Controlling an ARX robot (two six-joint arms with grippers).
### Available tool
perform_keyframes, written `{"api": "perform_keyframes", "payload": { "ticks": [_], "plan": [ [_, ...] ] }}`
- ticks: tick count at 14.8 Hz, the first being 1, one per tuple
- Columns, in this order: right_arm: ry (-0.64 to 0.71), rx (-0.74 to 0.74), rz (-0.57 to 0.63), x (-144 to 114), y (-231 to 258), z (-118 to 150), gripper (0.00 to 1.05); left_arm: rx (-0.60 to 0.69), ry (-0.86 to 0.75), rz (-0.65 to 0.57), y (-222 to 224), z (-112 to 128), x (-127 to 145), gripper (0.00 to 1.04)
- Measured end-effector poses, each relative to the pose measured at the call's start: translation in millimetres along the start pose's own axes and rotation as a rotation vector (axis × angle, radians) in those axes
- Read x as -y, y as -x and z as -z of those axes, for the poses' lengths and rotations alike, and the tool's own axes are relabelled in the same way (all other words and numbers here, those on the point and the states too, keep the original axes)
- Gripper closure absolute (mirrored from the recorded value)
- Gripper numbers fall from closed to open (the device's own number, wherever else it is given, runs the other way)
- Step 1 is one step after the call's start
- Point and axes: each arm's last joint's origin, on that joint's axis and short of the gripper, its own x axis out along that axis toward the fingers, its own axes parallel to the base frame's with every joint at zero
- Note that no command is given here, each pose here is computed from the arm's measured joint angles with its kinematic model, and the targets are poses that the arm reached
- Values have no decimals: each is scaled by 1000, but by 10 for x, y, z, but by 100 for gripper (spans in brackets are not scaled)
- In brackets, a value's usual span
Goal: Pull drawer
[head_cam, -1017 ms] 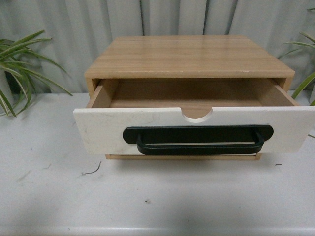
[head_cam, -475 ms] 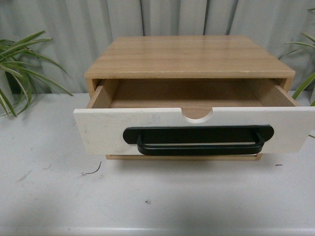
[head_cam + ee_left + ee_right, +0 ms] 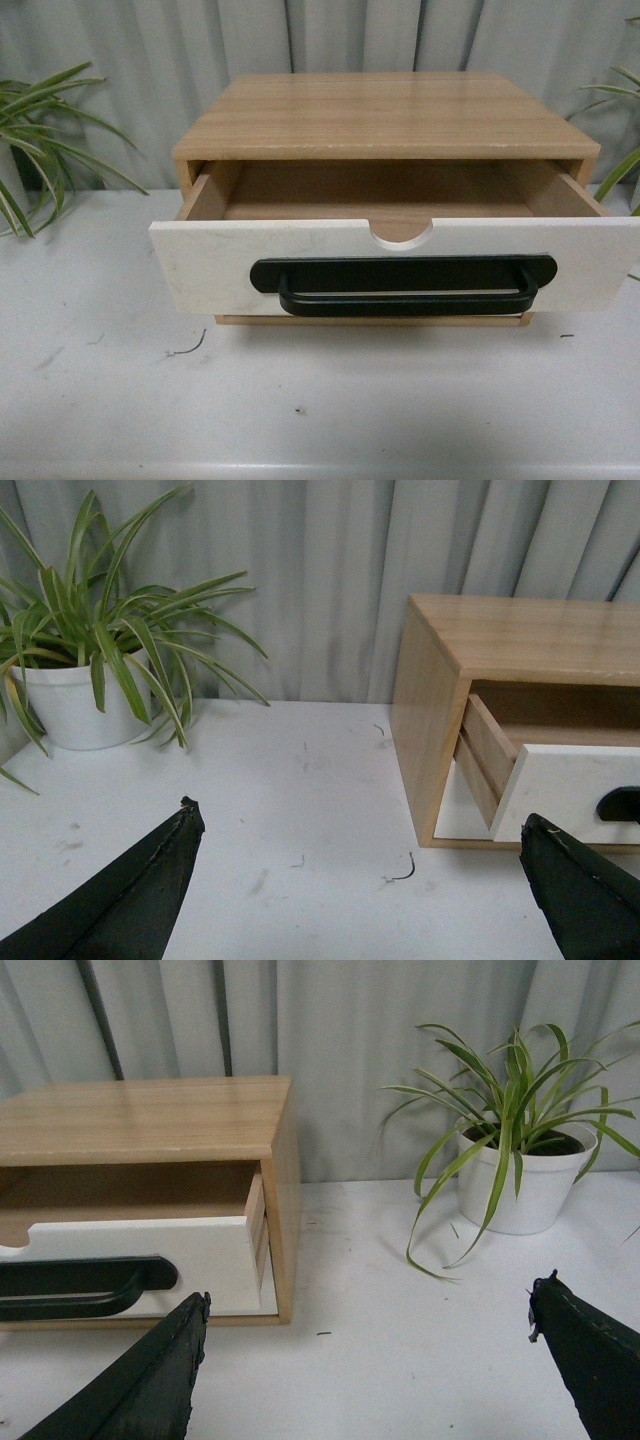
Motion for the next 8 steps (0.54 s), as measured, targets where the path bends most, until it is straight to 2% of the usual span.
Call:
{"api": "perform_keyframes", "payload": {
  "ticks": [8],
  "plan": [
    [0,0,0,0,0,0,6,0,0,0,0,0,0,7]
  ]
}}
